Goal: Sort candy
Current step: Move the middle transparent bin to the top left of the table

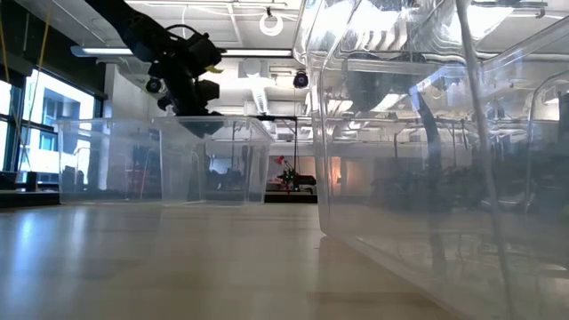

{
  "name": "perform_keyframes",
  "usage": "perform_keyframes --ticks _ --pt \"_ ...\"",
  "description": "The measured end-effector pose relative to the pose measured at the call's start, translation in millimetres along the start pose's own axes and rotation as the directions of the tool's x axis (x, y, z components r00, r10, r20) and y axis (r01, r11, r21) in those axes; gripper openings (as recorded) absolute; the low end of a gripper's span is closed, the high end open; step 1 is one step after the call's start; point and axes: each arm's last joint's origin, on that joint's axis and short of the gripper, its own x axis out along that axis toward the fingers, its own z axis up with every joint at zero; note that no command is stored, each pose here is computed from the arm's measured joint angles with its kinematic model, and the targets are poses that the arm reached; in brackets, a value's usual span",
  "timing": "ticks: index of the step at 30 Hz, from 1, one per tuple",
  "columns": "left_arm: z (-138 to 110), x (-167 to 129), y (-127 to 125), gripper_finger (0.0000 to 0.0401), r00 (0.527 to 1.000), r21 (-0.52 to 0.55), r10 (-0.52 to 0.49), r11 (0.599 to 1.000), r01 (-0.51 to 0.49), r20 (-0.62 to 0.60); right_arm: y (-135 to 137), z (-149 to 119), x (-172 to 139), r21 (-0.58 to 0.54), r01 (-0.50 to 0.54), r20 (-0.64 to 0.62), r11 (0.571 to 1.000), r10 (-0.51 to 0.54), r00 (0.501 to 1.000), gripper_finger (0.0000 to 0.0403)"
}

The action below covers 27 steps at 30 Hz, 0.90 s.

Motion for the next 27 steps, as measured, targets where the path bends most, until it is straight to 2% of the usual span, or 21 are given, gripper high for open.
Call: perform_keyframes --ticks 9,11,13,15,17,19,20,22,27 --pt "-2 10 15 0.0000 0.999 0.042 0.039 0.998 -0.038 -0.024 0 -1 0 0.021 0.004 -0.014 1.000 -0.003 1.000 0.0000" --pt "-1 9 17 0.0000 1.000 0.036 0.019 0.999 -0.018 -0.021 0 -1 0 0.021 0.004 -0.014 1.000 -0.004 1.000 0.0000" --pt "9 2 19 0.0000 0.998 0.009 -0.061 0.998 0.061 0.022 0 -1 0 0.021 0.004 -0.014 1.000 -0.004 1.000 0.0000" --pt "25 -8 21 0.0000 0.973 -0.017 -0.195 0.980 0.198 0.121 0 -2 1 0.020 0.009 -0.017 1.000 -0.009 1.000 0.0000" --pt "36 -15 22 0.0000 0.913 -0.002 -0.353 0.933 0.361 0.207 0 -3 4 0.018 0.010 -0.024 1.000 -0.010 1.000 0.0000" --pt "43 -19 21 0.0000 0.855 0.051 -0.459 0.886 0.461 0.243 0 -4 6 0.016 0.012 -0.033 1.000 -0.011 0.999 0.0000" --pt "44 -20 21 0.0000 0.841 0.071 -0.487 0.872 0.485 0.234 1 -5 9 0.017 0.013 -0.039 1.000 -0.012 0.999 0.0000" --pt "43 -16 19 0.0000 0.846 0.104 -0.505 0.863 0.495 0.171 1 -8 13 0.014 0.016 -0.053 1.000 -0.015 0.999 0.0000" --pt "25 6 12 0.0000 0.838 0.170 -0.530 0.821 0.545 -0.128 4 -13 27 0.005 0.017 -0.078 1.000 -0.017 0.997 0.0000"
